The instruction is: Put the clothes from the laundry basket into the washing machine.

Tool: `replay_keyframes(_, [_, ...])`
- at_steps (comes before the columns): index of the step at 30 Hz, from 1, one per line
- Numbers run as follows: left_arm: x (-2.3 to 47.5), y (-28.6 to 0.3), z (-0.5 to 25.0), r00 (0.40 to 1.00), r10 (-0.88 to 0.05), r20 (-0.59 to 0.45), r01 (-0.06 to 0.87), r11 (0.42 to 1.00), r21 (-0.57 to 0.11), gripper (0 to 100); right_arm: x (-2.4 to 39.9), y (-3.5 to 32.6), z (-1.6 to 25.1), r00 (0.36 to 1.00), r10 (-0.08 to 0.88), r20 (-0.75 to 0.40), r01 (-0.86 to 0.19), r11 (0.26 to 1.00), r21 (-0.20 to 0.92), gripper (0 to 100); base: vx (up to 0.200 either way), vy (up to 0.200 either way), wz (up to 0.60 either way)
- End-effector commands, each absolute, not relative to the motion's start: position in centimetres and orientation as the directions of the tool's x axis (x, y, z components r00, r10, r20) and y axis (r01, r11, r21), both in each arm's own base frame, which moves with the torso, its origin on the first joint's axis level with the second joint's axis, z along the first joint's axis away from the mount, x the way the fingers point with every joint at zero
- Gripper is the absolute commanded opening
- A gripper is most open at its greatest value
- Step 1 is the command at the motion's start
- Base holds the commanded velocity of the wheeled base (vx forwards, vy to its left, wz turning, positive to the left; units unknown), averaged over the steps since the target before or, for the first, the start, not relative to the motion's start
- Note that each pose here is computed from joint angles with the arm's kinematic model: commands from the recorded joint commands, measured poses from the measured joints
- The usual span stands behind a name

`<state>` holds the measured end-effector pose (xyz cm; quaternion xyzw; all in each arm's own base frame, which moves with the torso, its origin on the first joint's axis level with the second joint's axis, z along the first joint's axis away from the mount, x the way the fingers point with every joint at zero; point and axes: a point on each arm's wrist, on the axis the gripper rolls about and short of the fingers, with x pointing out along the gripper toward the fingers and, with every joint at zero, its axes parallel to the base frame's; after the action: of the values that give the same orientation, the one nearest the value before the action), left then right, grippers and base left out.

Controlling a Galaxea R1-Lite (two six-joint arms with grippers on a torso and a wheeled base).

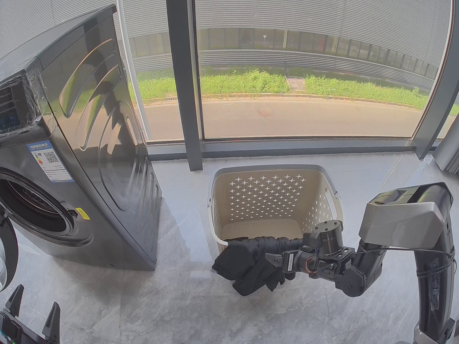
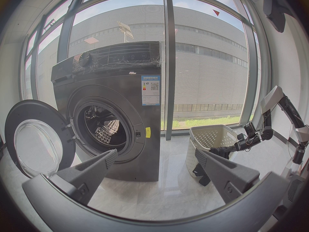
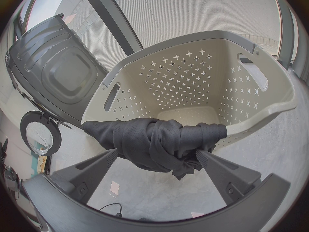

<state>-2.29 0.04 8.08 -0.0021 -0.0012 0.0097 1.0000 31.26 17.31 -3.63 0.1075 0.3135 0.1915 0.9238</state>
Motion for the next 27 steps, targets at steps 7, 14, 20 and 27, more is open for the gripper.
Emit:
replay_keyframes(7, [-2.3, 0.0, 7.6, 1.000, 0.021, 0.003, -0.021, 1.000, -0.005, 100, 32.0, 17.6, -3.8, 0.745, 0.419, -0.519, -0.286, 0.904, 0.319, 100, 0.000, 0.000, 0.00])
replay_keyframes(14, [-2.3, 0.1, 7.6, 1.000, 0.023, 0.003, -0.023, 1.000, -0.006, 100, 32.0, 17.7, -4.2, 0.744, 0.421, -0.519, -0.287, 0.903, 0.321, 0, 0.000, 0.000, 0.00])
replay_keyframes(20, [-2.3, 0.1, 7.6, 1.000, 0.023, 0.002, -0.023, 1.000, -0.008, 100, 31.7, 17.8, -3.8, 0.743, 0.425, -0.517, -0.284, 0.900, 0.332, 0, 0.000, 0.000, 0.00])
replay_keyframes(27, [-2.3, 0.1, 7.6, 1.000, 0.023, 0.003, -0.023, 1.000, -0.008, 100, 30.8, 17.5, -1.3, 0.762, 0.439, -0.477, -0.299, 0.891, 0.342, 0, 0.000, 0.000, 0.00])
